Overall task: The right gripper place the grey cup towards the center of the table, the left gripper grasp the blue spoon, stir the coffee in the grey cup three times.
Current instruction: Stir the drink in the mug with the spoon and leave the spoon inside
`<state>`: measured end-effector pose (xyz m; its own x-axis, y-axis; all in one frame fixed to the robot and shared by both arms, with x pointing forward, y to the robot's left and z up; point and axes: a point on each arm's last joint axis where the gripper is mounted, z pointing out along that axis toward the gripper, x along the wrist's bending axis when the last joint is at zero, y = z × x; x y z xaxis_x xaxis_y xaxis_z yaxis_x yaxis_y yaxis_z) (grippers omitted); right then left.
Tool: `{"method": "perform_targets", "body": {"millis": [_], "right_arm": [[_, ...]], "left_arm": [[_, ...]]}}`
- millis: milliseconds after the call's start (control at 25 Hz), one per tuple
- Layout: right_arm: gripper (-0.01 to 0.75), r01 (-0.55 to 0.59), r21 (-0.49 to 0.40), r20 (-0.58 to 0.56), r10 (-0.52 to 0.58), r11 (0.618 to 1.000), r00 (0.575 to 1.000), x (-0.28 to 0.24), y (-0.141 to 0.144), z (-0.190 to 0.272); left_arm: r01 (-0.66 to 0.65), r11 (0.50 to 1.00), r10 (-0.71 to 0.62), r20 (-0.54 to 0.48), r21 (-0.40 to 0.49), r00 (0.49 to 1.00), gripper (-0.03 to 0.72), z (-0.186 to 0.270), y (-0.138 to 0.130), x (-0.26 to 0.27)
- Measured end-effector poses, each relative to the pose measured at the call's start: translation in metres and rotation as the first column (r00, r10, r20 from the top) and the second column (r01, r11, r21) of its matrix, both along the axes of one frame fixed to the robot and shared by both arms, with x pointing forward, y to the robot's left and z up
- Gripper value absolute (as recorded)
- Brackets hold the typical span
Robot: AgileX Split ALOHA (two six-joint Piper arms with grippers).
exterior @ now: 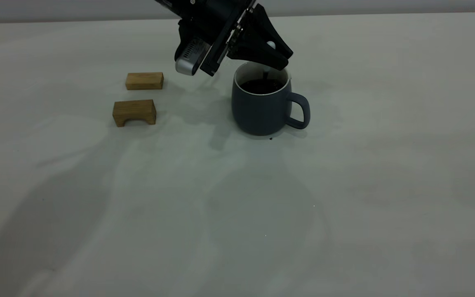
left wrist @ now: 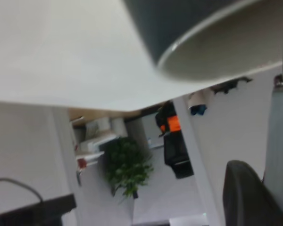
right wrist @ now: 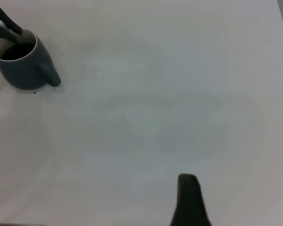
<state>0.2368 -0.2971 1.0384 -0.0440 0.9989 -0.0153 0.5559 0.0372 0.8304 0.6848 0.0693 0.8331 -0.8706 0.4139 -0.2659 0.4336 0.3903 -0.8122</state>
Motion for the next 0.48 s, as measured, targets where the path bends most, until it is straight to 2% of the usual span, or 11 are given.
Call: {"method": "perform_targets", "body": {"millis": [280, 400, 480], "right_arm": [[0.587, 0.0, 0.0, 0.0, 0.0, 1.0, 1.0, 0.0, 0.0, 0.0], [0.587, 0.0, 0.0, 0.0, 0.0, 1.0, 1.0, 0.0, 0.0, 0.0], [0.587, 0.0, 0.0, 0.0, 0.0, 1.0, 1.0, 0.0, 0.0, 0.0]], "left_arm": [[0.079, 0.996, -0.078, -0.028, 0.05, 0.997, 0.429, -0.003, -0.006, -0.011], [0.128, 0.986, -0.129, 0.003, 0.105, 0.992, 0.489, -0.003, -0.003, -0.012], [0.174, 0.968, -0.187, 0.058, 0.181, 0.981, 0.503, 0.006, 0.002, -0.012]]}}
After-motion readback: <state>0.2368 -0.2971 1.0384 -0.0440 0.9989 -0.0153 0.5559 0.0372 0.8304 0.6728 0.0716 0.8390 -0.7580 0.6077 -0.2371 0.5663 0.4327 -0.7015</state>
